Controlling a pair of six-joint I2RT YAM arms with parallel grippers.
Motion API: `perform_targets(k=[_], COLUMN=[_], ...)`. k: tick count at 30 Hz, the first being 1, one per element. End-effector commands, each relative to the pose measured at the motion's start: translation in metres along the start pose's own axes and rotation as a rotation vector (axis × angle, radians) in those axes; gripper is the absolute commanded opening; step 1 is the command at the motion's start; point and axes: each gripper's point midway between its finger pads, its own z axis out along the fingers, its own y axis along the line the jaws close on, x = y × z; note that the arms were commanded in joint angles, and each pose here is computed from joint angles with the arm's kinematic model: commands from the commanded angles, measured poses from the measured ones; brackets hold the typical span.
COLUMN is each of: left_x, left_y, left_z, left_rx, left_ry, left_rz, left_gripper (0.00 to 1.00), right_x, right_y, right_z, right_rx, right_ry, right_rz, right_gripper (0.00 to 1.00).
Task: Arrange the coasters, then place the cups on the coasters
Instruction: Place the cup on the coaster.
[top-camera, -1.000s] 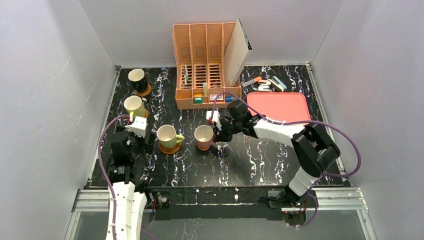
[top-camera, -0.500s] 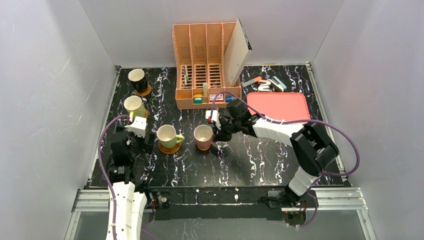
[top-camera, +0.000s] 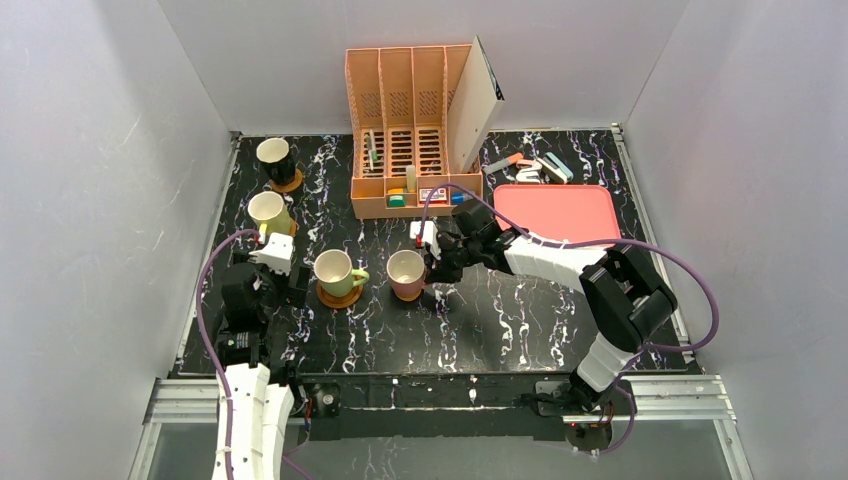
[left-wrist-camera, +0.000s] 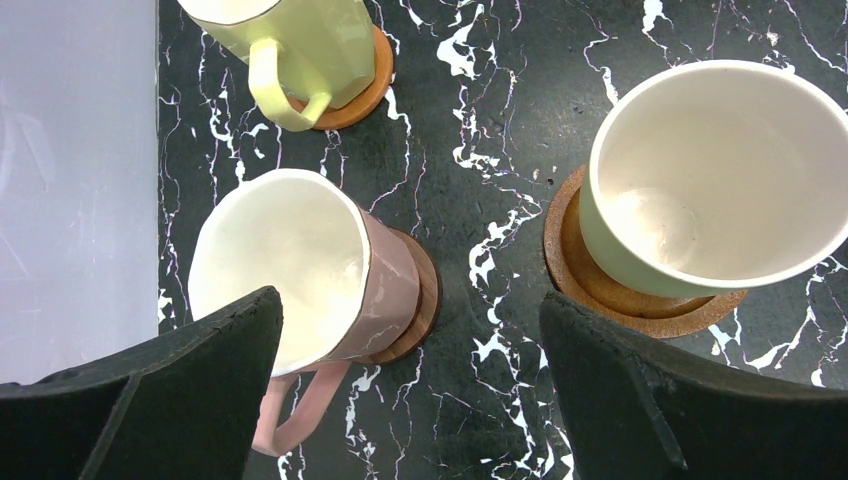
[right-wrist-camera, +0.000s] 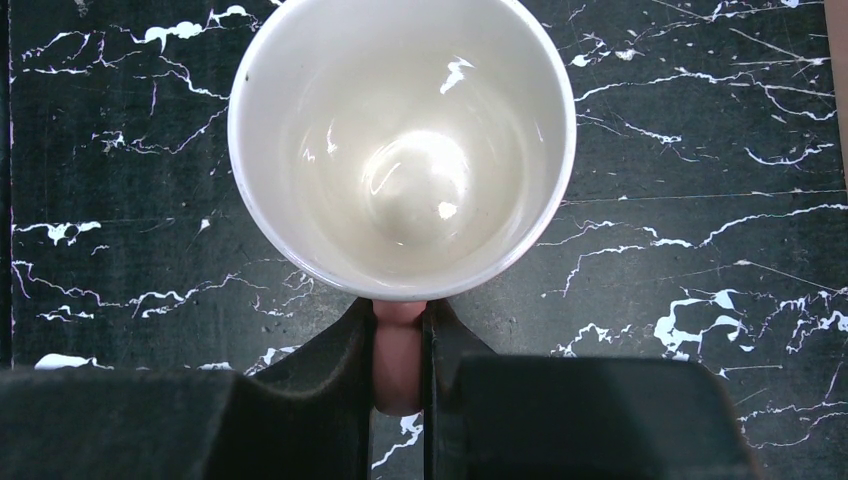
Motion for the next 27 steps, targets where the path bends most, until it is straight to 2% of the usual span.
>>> perform_targets(k=[1, 8, 18, 21, 22, 23, 27], left_x=[-0.009, -0.008, -0.008, -0.009, -0.009, -0.008, -0.009], left_y=[0.002, 0.002, 0.002, 0.002, 0.002, 0.002, 0.003], left_z=[-0.003, -0.003, -0.003, -0.003, -0.003, -0.003, -0.003], left_rx=[-0.001, -0.003, -0.002, -0.003, -0.003, -0.003, -0.004], left_ry=[-0.022, -0.02, -0.021, -0.022, -0.022, -0.021, -0.022], left_rz=[-0.003, -0.003, -0.002, -0.002, -0.001, -0.002, -0.001], left_gripper=[0.98, 0.98, 0.98, 0.98, 0.98, 0.98, 0.98], right_x=[-0.015, -0.014, -0.018, -0.019, -0.019, -0.021, -0.03], right_y=[0.002, 0.002, 0.004, 0.004, 0.004, 0.003, -0.003], right_z=[-0.002, -0.003, -0.009, -0.01, -0.011, -0.012, -0.019], right_rx=[-0.013, -0.014, -0.017, -0.013, -0.008, -0.002, 0.044], right_ry=[-0.022, -0.015, -0.016, -0.018, -0.018, -0.02, -0.026], right_rz=[-0.037, -0.034, -0.05, -0.053, -0.053, -0.054, -0.051], right_gripper=[0.08, 0.23, 0.59, 0.76, 0.9, 0.97, 0.98])
